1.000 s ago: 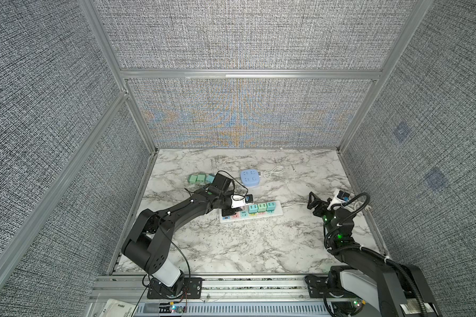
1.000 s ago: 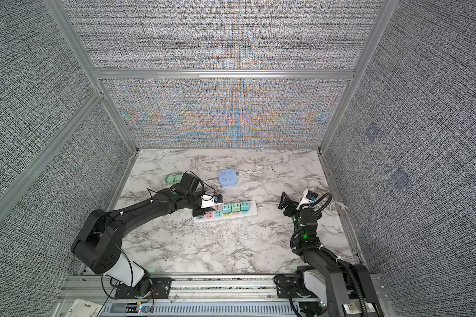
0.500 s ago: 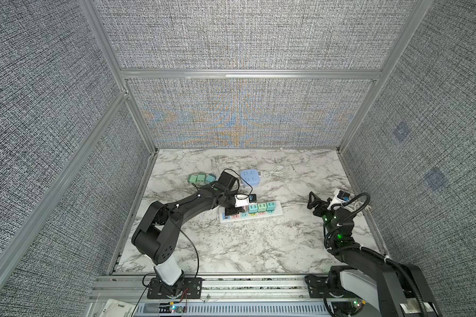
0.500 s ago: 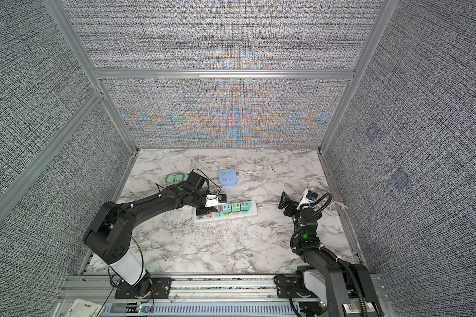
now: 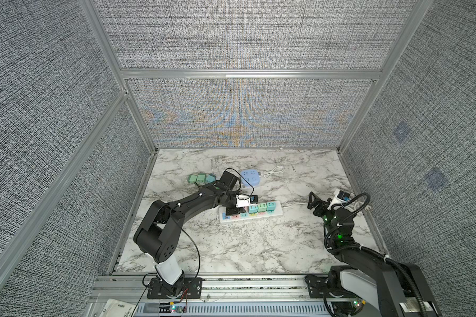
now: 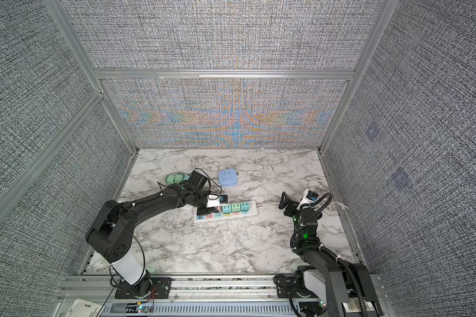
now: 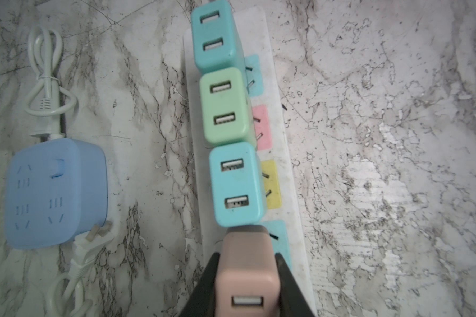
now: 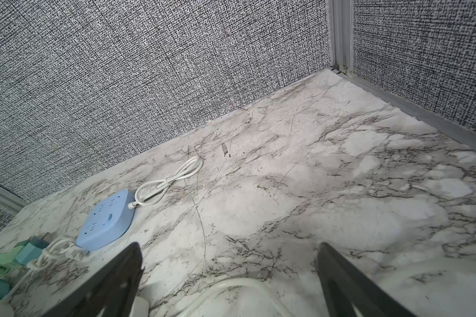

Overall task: Insert plugs into power strip
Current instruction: Insert the plug into the socket.

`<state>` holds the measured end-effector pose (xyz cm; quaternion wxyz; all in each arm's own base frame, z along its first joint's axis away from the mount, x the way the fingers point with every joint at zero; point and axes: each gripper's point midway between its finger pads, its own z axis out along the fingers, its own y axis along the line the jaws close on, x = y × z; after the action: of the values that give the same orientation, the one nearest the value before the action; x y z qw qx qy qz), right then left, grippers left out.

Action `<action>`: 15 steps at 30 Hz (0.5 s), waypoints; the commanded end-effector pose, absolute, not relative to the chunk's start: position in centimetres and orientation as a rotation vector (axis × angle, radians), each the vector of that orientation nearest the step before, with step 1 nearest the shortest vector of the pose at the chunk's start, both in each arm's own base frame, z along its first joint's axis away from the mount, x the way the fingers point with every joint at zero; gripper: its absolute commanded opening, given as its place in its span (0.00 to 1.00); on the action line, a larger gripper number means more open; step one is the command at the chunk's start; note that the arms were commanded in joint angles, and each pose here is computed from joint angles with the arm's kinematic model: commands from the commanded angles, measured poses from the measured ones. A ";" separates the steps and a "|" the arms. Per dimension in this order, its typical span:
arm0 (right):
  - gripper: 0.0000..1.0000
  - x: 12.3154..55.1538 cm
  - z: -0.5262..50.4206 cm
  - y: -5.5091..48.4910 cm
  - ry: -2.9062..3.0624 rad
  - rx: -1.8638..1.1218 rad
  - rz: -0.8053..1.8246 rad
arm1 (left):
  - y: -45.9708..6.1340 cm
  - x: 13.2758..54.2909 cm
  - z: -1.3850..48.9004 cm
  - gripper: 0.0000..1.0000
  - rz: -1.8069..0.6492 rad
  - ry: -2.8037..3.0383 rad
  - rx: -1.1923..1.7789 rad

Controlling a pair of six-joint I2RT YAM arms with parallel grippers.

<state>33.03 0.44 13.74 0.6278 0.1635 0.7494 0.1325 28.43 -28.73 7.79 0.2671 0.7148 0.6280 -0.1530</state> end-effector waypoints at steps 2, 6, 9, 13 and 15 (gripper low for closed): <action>0.99 33.3 14.6 0.5 1.687 0.377 0.320 | -27.8 27.5 6.9 0.00 -0.382 1.737 1.958; 0.99 33.3 14.6 0.4 1.687 0.379 0.319 | -27.9 27.4 6.4 0.00 -0.342 1.758 1.973; 1.00 33.3 14.6 0.5 1.687 0.378 0.321 | -27.7 28.0 6.0 0.00 -0.291 1.807 1.943; 1.00 33.3 14.6 0.4 1.687 0.380 0.321 | -27.3 28.5 5.6 0.00 -0.238 1.852 1.924; 0.99 33.3 14.6 0.4 1.688 0.380 0.320 | -27.3 28.4 5.5 0.00 -0.232 1.855 1.933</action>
<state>33.04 0.39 13.68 0.6270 0.1644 0.7498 0.1326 29.21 -29.09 7.39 0.2746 0.7050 0.6453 -0.1051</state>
